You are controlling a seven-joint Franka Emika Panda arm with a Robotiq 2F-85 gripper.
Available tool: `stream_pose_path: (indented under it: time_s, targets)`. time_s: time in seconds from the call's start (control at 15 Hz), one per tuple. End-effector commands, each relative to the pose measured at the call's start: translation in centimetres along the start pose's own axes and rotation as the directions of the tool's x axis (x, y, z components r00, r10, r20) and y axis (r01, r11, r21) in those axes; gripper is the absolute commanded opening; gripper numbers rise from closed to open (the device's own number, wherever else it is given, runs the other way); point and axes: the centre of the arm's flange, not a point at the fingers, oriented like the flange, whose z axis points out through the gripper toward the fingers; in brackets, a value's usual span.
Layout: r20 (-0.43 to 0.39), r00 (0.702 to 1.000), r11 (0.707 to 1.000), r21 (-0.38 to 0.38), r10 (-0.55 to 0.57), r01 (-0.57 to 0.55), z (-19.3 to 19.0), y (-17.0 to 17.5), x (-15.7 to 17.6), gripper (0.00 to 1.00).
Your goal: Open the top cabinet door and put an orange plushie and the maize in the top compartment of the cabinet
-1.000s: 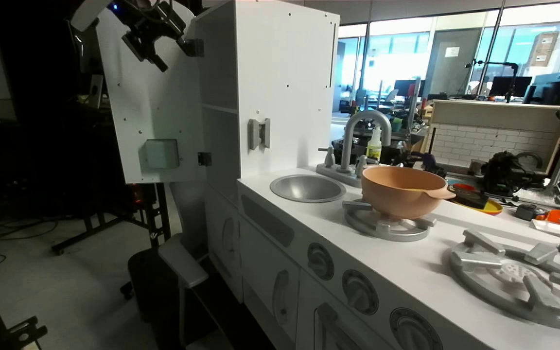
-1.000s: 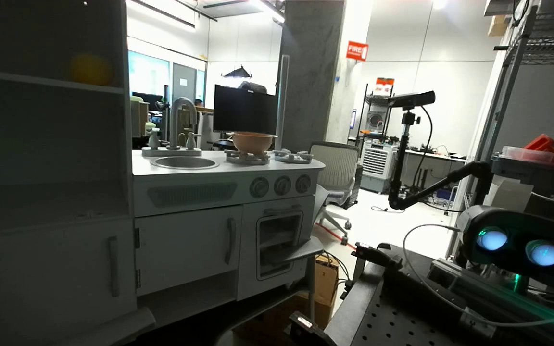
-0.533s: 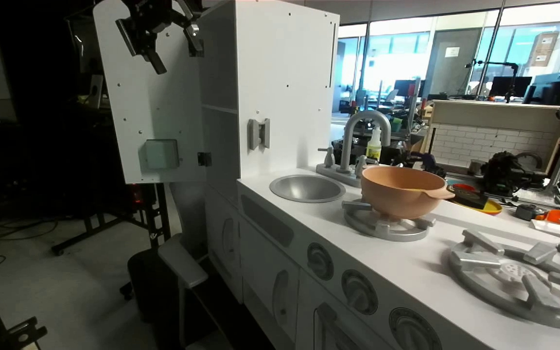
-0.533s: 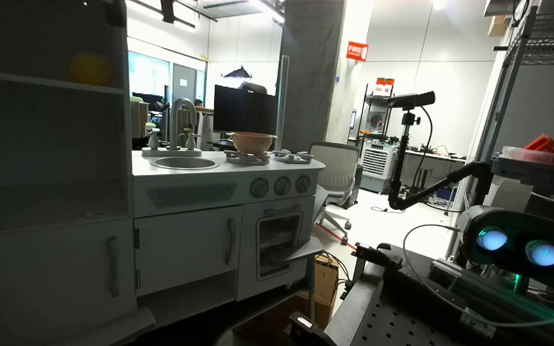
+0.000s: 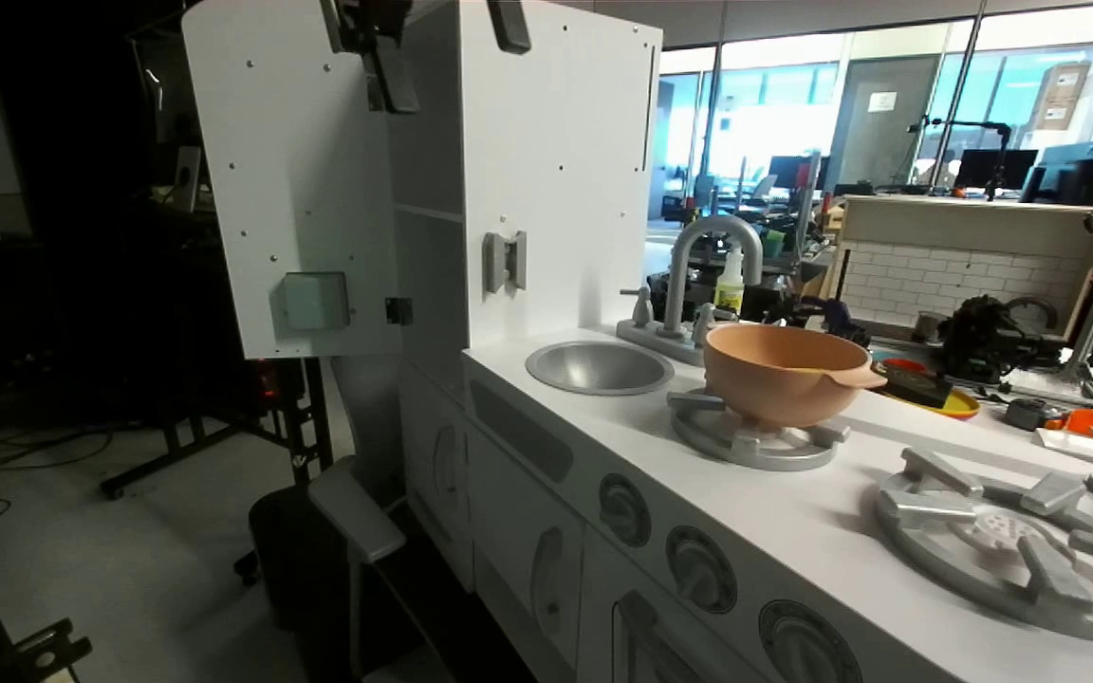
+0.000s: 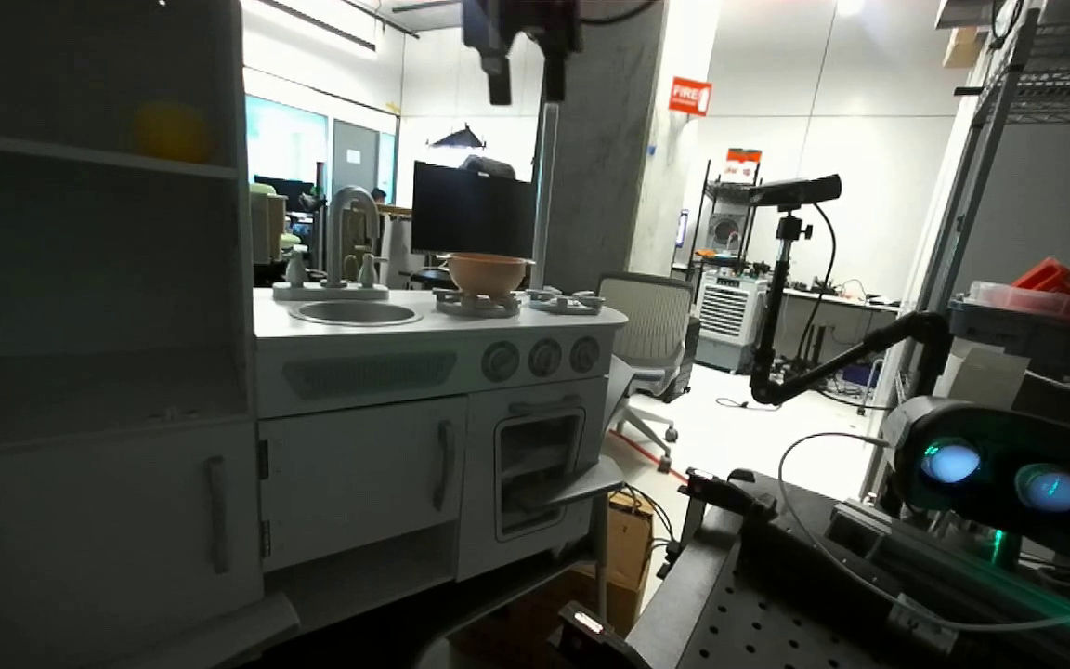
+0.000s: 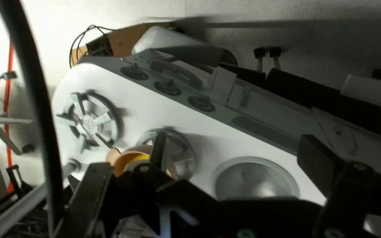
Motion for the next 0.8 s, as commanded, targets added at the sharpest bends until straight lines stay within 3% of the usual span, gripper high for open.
stream_pose_path:
  time_s: [0.0,0.27,0.47,0.73]
  targets:
    - [0.038,0.99,0.989,0.05,0.139,-0.14,2.7,5.9,-1.1,1.0]
    - [0.057,0.954,0.949,0.103,0.294,-0.299,7.3,9.4,0.1,1.0]
    - [0.048,0.906,0.892,0.159,0.421,-0.423,10.5,9.8,2.5,1.0]
    - [0.058,0.852,0.83,0.201,0.52,-0.52,14.3,7.8,6.9,1.0]
